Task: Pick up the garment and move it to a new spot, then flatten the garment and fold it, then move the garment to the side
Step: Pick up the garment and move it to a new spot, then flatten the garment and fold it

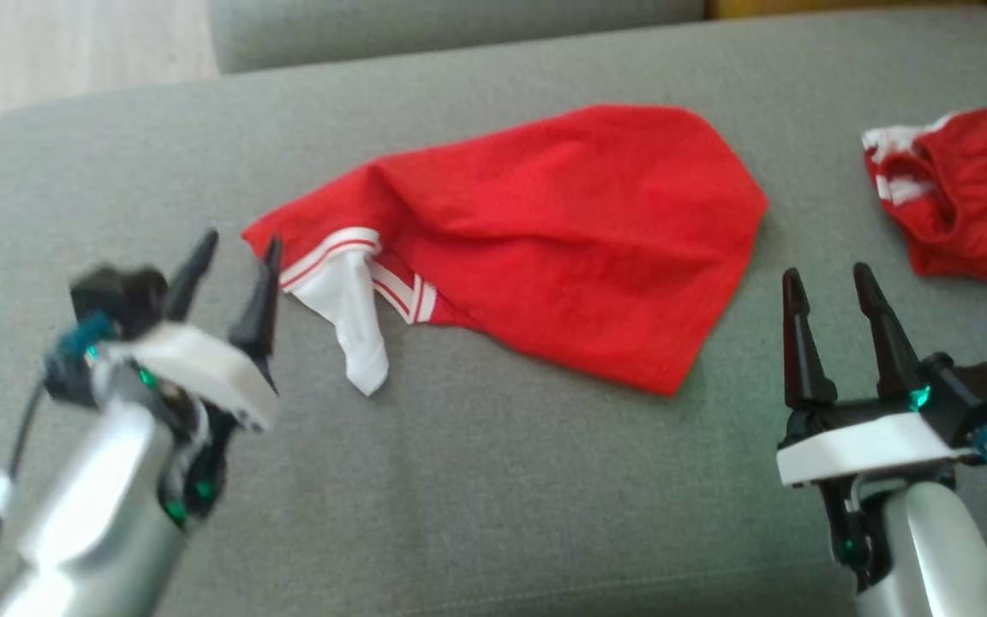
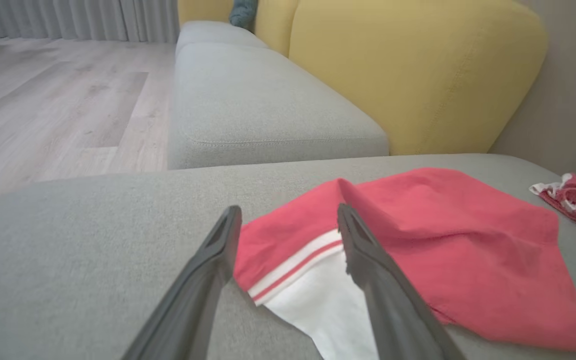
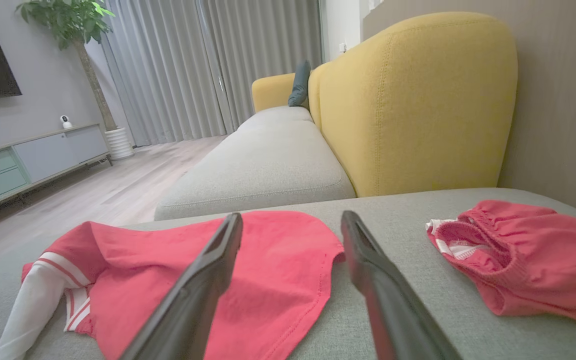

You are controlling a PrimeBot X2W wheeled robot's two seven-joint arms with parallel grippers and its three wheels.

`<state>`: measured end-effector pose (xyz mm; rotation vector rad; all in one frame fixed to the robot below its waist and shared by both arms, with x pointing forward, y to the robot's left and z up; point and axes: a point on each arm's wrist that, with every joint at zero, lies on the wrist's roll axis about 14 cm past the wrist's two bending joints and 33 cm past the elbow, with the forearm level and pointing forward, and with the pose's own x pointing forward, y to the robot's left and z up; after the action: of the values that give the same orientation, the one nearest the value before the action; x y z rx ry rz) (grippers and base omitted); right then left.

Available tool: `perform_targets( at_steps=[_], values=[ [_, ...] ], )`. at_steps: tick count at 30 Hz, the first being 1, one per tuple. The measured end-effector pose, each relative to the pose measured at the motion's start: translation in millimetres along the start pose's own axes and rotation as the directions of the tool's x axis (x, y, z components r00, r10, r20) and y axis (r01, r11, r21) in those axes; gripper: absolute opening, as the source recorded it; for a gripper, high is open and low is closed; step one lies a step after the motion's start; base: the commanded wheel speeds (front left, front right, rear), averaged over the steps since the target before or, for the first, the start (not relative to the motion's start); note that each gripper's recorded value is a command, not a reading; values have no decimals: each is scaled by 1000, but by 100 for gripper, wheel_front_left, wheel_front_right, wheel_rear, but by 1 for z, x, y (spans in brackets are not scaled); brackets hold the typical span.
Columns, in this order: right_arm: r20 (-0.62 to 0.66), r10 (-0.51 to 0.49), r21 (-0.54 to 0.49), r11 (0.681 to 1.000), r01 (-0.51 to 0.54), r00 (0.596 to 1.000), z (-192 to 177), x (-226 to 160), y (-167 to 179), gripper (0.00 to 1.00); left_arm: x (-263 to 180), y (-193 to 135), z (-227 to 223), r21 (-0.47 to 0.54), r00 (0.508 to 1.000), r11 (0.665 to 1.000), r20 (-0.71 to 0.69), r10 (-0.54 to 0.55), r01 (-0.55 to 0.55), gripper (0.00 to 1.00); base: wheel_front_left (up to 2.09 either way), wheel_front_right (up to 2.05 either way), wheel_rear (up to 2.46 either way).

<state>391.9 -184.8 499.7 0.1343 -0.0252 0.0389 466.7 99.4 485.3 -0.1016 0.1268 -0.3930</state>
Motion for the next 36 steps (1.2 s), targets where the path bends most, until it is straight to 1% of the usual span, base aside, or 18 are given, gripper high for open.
perform_targets(
  at_steps=[4,7,11,16,24,36],
  values=[
    [0,13,-4,1000,-13,1000,2,-8,5,100,-31,-6,5,-35,996,998,63,61,-59,100,0,0,0],
    [-4,23,0,1000,-23,1000,1,-17,10,100,-56,-11,2,-75,990,991,79,116,-110,100,0,0,0],
    [-4,50,3,999,-50,999,1,-24,19,100,-92,-14,-3,-131,976,974,91,199,-186,100,0,0,0],
    [-14,70,7,998,-70,997,-3,-28,26,100,-113,-10,11,-136,950,958,153,272,-252,100,0,0,0],
    [-36,68,11,998,-67,997,-10,-34,25,100,-132,-18,-5,-153,945,947,128,302,-282,100,0,0,0],
    [-55,68,21,998,-67,996,-18,-35,26,100,-131,-19,-4,-138,946,952,141,291,-273,100,0,0,0]
  ],
)
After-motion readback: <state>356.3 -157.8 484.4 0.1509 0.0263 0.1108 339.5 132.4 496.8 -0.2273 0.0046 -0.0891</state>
